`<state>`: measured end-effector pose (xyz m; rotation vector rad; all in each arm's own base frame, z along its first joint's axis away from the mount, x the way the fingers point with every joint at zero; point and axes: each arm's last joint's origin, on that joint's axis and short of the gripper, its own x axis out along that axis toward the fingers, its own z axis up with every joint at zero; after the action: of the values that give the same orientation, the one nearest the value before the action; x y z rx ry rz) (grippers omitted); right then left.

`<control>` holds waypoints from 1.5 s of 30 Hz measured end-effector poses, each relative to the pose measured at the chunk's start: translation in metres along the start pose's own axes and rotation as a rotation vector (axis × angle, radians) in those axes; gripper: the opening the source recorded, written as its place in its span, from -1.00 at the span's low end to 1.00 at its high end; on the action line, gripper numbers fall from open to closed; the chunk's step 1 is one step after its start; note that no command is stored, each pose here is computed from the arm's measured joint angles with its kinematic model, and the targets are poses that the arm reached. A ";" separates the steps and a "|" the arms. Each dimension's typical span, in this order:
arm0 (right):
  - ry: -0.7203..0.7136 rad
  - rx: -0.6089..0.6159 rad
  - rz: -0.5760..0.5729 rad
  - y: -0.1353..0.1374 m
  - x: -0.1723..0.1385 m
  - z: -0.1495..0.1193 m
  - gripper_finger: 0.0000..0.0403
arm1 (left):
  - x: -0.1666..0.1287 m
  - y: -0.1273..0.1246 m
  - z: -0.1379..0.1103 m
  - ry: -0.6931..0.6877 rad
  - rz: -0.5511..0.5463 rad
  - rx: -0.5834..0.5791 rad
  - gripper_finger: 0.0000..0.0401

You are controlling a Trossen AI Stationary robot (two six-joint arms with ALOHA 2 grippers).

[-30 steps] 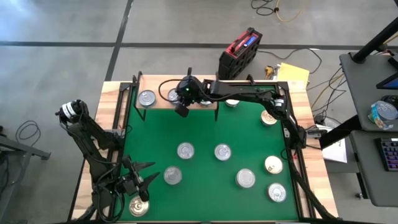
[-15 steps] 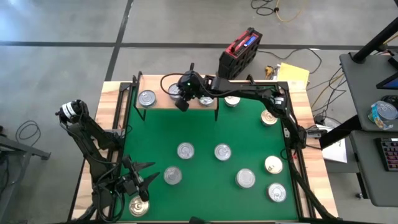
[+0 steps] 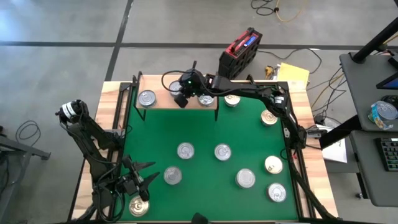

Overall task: Stack canned seafood by type on shelf
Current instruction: Put the middle left dark blue tuna can on the shelf

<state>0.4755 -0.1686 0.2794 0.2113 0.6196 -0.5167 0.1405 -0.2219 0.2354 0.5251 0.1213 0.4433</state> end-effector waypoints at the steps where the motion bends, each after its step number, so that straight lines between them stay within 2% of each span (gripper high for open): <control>1: -0.002 0.004 -0.007 0.000 0.000 0.000 -0.96 | 0.000 0.000 0.000 0.000 0.000 0.000 -0.06; 14: -0.011 0.033 -0.020 -0.006 0.012 -0.003 -0.96 | 0.000 0.000 0.000 0.001 0.001 0.000 -0.07; 28: -0.018 0.060 -0.052 -0.008 0.010 0.000 -0.96 | 0.000 0.000 0.000 0.001 0.001 -0.004 -0.07; 34: -0.015 0.052 -0.102 -0.009 0.010 -0.001 -0.96 | 0.000 0.000 0.000 0.001 0.001 -0.004 -0.07; 45: -0.019 0.052 -0.100 -0.009 0.008 0.001 -0.96 | 0.000 0.000 0.000 0.001 0.001 -0.005 -0.06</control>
<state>0.4766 -0.1800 0.2756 0.2249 0.6003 -0.6308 0.1408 -0.2218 0.2355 0.5202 0.1205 0.4447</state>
